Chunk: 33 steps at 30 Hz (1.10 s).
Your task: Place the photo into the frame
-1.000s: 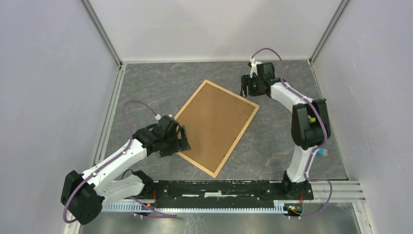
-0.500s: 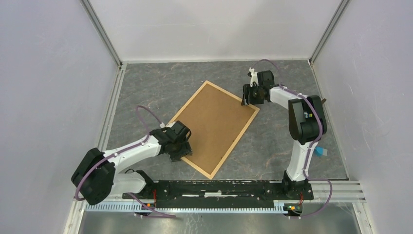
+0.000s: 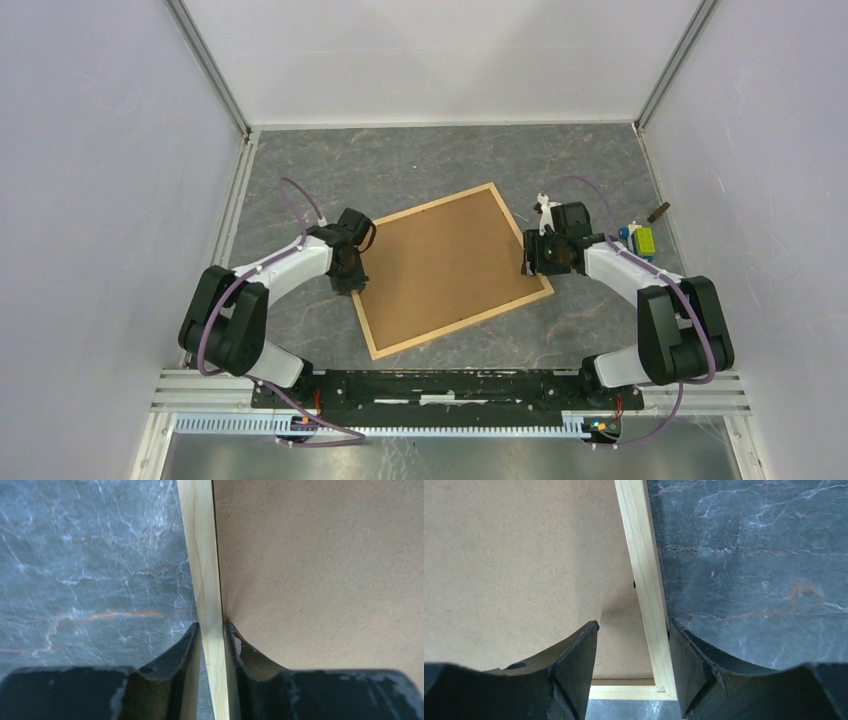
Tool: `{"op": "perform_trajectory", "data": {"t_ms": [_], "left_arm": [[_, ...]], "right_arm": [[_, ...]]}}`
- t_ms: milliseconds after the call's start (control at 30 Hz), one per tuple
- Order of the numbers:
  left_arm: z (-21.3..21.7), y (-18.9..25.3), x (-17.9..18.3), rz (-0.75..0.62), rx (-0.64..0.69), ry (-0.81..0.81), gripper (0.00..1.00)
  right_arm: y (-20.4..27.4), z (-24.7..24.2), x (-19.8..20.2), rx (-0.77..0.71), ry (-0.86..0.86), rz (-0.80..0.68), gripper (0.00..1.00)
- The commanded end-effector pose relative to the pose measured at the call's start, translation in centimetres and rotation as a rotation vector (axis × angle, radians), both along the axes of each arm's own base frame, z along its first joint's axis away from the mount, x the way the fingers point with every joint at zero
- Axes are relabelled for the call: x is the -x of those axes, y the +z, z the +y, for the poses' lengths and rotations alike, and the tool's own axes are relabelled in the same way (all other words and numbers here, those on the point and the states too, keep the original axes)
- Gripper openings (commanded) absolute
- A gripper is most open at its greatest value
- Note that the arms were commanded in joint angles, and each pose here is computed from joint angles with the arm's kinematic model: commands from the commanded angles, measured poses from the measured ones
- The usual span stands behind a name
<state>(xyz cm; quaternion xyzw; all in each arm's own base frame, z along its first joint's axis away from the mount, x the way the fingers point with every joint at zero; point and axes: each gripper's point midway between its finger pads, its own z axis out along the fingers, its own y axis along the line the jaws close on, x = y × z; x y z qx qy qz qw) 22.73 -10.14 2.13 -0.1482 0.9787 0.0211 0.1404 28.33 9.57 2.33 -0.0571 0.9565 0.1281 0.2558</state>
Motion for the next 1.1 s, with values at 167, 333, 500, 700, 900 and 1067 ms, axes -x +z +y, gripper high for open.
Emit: {"op": "perform_trajectory", "data": {"t_ms": [167,333,500,700,900,1067], "left_arm": [[1.9,0.1,-2.7,-0.041,-0.023,-0.178,0.16],[2.0,0.0,-2.6,-0.034,-0.028,-0.188,0.09],[2.1,0.1,-3.0,-0.042,-0.041,-0.188,0.03],[2.1,0.0,-3.0,-0.036,-0.039,-0.186,0.02],[2.0,0.1,-2.9,-0.042,-0.038,-0.187,0.02],[1.9,0.1,-3.0,-0.043,-0.029,-0.185,0.02]], "right_arm": [[4.3,-0.8,-4.0,0.064,-0.009,-0.032,0.56],[4.0,-0.1,-4.9,0.048,0.014,-0.024,0.40],[2.4,-0.3,-4.0,0.062,0.029,0.027,0.32],[1.7,-0.5,-3.7,0.079,0.031,0.036,0.26],[0.8,-0.2,-3.0,0.096,0.048,0.062,0.24],[0.1,-0.3,-2.5,0.115,0.056,0.077,0.24]]}}
